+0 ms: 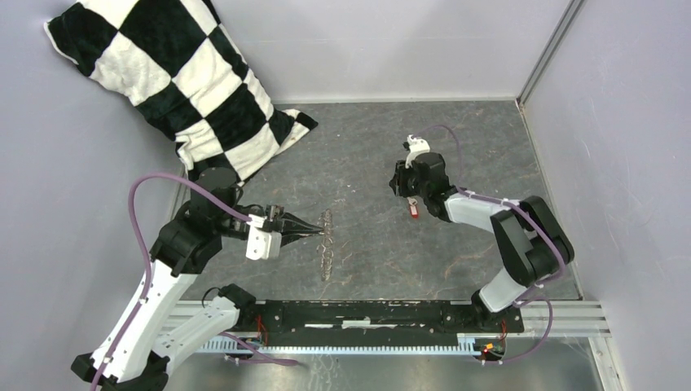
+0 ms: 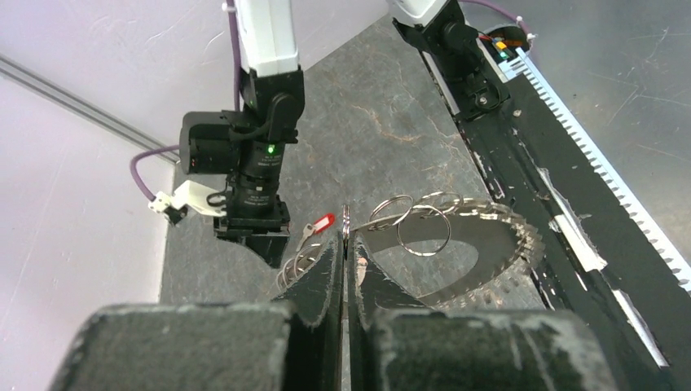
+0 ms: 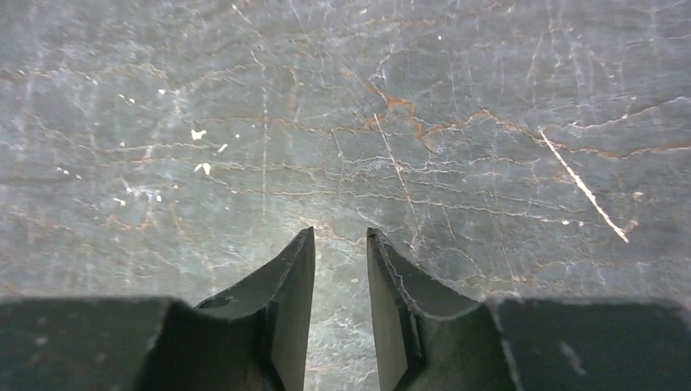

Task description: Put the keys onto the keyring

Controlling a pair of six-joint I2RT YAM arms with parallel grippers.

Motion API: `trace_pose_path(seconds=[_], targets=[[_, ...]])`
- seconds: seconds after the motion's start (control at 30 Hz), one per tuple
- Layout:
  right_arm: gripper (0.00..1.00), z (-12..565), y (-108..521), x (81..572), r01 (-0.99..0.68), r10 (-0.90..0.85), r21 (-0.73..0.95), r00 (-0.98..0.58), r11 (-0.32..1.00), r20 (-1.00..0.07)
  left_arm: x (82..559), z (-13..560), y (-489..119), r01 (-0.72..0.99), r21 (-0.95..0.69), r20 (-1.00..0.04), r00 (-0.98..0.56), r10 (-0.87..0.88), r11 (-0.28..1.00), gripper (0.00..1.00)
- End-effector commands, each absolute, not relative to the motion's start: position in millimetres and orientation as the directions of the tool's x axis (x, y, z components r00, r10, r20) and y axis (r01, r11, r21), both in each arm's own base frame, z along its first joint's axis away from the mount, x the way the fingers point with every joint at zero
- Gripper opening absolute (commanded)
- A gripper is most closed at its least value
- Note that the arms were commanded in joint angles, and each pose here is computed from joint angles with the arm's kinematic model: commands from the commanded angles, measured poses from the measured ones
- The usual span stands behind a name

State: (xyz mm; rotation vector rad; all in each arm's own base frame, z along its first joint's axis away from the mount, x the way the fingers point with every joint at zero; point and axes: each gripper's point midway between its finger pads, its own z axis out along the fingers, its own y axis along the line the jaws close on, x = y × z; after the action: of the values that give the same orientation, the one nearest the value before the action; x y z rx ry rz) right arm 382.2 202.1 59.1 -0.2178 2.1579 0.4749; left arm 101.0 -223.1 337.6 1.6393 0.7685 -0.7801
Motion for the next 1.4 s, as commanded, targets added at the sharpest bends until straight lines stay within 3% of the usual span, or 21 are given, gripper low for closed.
trace_pose_path(seconds=[0.0,0.2,0.33,0.9,1.37], targets=[[0.40,89,179,380,-0.269,-0.003,0.162,-0.524,0.949,-0.852,96,350,-222,0.791,0.588,-0.795,0.603,0.060,-0.170,0.02],[0.53,57,137,335,-0.127,0.025,0.121,-0.578,0.984,-0.816,95,351,-221,0.786,0.596,-0.789,0.611,0.058,-0.165,0.02],[0.56,43,138,318,-0.116,0.041,0.135,-0.589,0.984,-0.807,95,350,-221,0.788,0.593,-0.792,0.608,0.058,-0.167,0.02],[0.53,35,167,352,-0.173,-0.032,0.088,-0.592,0.981,-0.805,98,355,-221,0.786,0.597,-0.788,0.612,0.064,-0.158,0.02],[0.50,45,205,362,-0.332,-0.073,0.147,-0.569,0.932,-0.819,102,356,-221,0.782,0.605,-0.782,0.619,0.076,-0.149,0.02]])
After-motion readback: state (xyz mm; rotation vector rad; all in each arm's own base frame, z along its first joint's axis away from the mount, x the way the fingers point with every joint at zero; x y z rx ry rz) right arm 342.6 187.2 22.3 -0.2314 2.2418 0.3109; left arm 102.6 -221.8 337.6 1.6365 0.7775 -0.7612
